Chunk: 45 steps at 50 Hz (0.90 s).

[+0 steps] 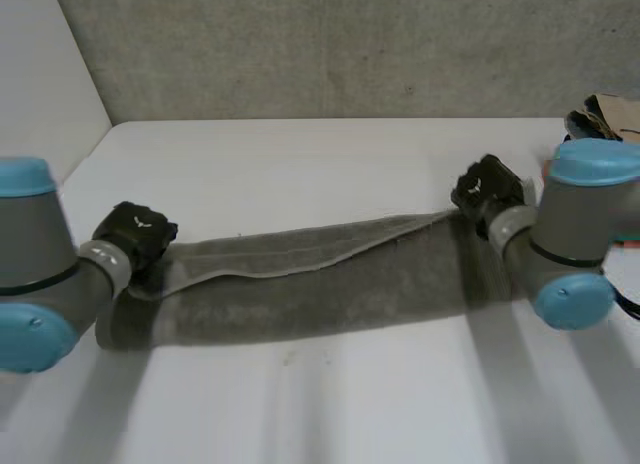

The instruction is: Fold the laundry.

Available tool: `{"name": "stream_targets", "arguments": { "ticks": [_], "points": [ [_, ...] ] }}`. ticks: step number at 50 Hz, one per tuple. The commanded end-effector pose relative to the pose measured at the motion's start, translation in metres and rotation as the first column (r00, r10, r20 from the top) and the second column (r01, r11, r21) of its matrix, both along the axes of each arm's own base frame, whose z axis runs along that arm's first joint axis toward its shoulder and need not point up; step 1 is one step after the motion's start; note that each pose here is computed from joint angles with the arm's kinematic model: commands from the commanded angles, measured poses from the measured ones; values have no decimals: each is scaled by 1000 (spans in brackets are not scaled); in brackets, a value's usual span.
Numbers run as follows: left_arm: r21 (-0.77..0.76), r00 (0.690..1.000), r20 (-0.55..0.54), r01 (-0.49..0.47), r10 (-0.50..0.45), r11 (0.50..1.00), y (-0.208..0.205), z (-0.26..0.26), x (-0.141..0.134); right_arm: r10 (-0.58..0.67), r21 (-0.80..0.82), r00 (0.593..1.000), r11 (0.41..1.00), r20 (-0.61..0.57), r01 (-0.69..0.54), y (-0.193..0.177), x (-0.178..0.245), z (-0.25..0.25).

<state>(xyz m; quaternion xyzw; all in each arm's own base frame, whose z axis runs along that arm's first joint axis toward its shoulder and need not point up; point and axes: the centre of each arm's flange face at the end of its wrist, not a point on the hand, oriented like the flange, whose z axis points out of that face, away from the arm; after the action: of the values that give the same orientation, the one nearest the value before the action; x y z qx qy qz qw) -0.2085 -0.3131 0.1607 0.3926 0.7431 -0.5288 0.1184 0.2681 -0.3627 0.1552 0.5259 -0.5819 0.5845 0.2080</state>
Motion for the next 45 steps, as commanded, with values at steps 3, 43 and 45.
{"name": "stream_targets", "arguments": {
  "ticks": [3, 43, 45],
  "points": [
    [-42, 997, 20, -79, 80, 996, -21, -2, -8, 69, -65, 997, 996, 27, -68, -31, 25, -26],
    [-124, 969, -241, 14, -43, 992, 52, 58, -13, -252, 439, 902, 895, 351, 80, 37, -80, 7],
    [-121, 970, -241, 15, -44, 993, 52, 56, -14, -255, 434, 899, 897, 356, 83, 35, -83, 4]
  ]
}}
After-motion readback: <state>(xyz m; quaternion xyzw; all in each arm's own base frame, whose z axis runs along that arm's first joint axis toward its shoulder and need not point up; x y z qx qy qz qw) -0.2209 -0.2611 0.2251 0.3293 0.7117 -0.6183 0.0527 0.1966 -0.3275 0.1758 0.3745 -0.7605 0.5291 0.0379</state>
